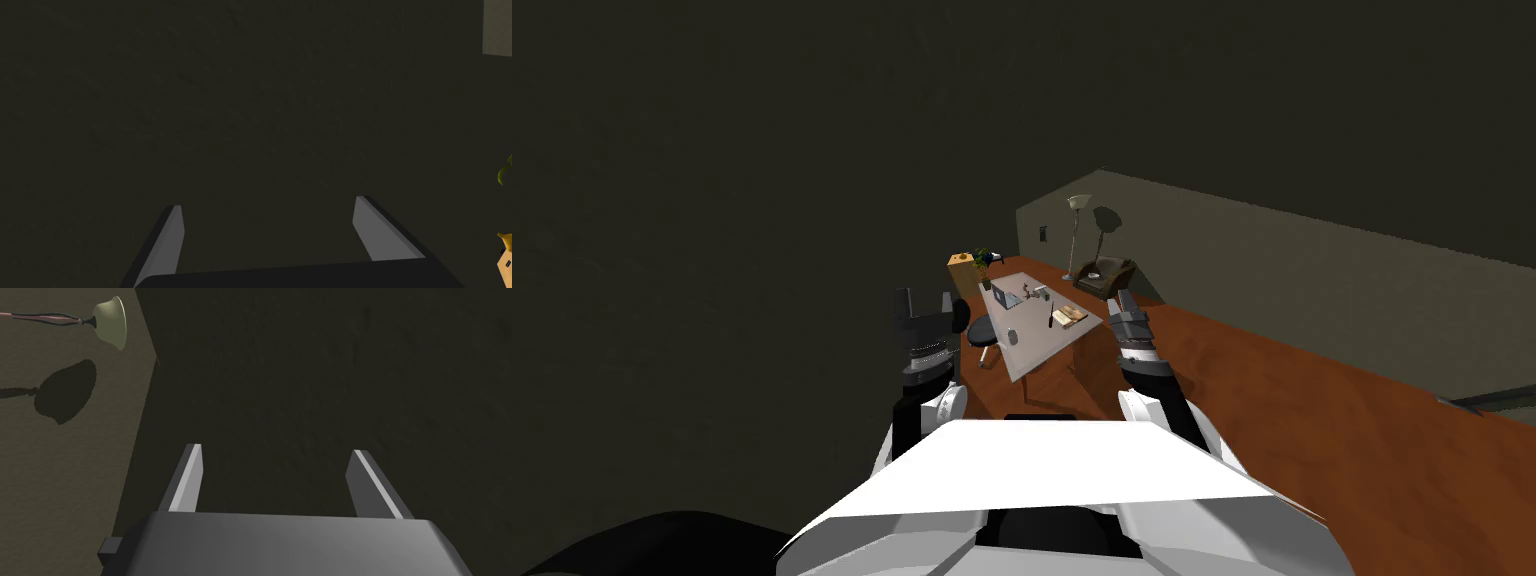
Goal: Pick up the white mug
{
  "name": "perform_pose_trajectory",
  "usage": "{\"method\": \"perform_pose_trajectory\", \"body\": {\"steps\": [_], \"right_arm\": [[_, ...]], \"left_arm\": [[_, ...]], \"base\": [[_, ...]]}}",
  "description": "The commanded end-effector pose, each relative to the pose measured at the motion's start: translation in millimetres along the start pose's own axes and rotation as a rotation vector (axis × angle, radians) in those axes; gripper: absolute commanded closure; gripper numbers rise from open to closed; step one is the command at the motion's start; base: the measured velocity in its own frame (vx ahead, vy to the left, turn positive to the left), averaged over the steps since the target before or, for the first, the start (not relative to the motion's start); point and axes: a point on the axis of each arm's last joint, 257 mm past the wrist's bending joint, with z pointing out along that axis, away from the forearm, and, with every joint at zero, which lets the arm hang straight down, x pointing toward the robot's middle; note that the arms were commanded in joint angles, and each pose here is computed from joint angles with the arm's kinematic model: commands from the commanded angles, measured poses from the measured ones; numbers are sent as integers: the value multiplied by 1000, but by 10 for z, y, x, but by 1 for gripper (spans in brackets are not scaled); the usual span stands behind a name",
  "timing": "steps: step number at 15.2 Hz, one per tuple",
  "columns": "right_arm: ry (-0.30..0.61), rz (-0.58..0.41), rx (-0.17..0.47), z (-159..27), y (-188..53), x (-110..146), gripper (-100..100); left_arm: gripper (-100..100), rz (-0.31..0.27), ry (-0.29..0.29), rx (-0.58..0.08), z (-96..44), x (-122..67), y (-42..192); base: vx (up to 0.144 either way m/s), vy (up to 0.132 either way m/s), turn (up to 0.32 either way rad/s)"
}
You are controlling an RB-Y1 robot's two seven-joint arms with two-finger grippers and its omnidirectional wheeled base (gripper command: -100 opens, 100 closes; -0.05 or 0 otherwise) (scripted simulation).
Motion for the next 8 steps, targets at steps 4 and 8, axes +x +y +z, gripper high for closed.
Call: {"method": "perform_pose_trajectory", "body": {"steps": [4,8], "right_arm": [[0,0,0,0,0,0,0],[0,0,0,0,0,0,0]], "left_arm": [[-100,-10,4,-155,-134,-183,510],[-100,-16,-14,-255,-252,-350,830]], "base": [[-13,-33,-163],[-9,-40,-125]]}}
